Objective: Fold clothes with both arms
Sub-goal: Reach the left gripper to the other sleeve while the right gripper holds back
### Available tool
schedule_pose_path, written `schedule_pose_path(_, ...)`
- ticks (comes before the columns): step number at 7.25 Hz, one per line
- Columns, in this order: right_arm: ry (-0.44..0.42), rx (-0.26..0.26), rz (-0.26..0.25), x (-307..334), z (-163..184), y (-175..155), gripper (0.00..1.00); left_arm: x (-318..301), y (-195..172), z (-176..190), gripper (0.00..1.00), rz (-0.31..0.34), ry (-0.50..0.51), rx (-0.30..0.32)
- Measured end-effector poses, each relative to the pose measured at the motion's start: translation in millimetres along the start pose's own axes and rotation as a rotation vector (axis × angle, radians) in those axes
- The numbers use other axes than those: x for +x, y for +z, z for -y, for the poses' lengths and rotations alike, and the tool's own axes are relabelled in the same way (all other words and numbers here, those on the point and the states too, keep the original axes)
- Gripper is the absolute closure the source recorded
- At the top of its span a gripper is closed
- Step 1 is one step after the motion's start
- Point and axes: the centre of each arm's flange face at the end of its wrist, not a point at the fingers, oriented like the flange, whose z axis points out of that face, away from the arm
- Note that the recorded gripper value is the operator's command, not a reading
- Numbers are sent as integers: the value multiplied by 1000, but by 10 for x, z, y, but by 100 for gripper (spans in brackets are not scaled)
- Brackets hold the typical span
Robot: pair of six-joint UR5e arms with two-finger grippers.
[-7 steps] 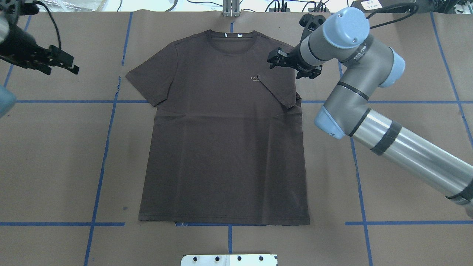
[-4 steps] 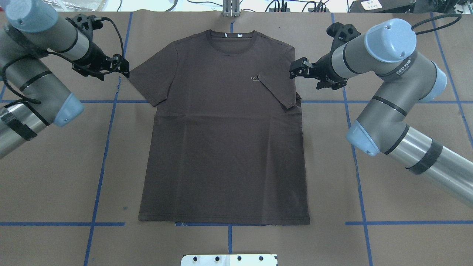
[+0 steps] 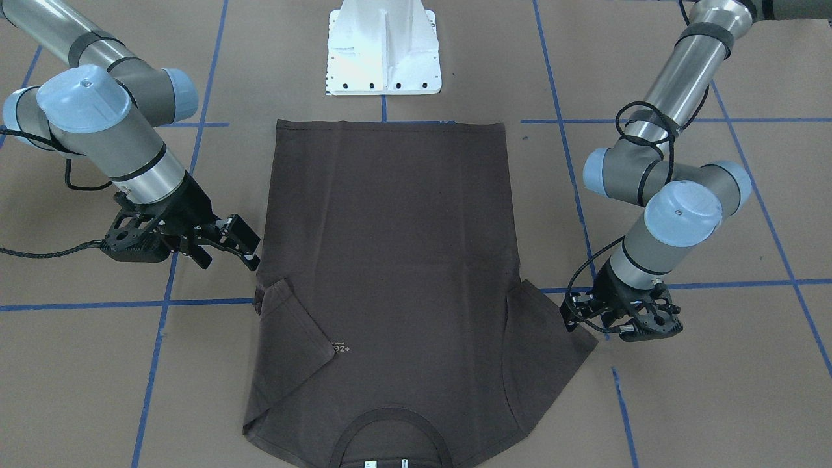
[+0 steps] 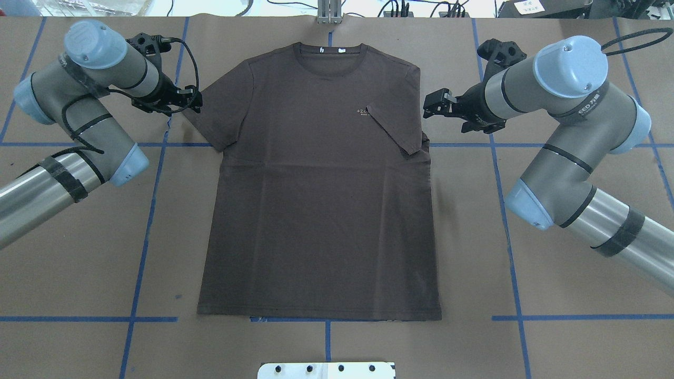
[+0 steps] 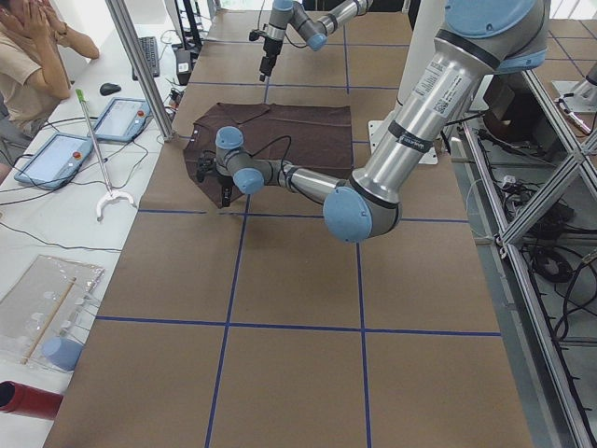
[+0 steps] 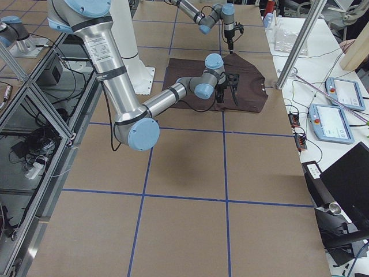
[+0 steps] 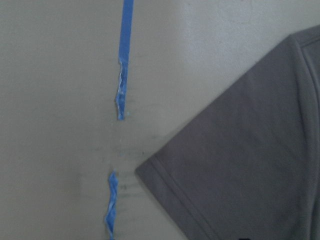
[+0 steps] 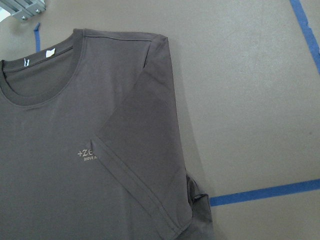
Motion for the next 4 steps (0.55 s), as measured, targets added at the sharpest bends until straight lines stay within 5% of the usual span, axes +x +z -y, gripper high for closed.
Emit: schedule_pose_path(4,1,3,-4,5,-6,19,0,11,156,72,36,10,8,27)
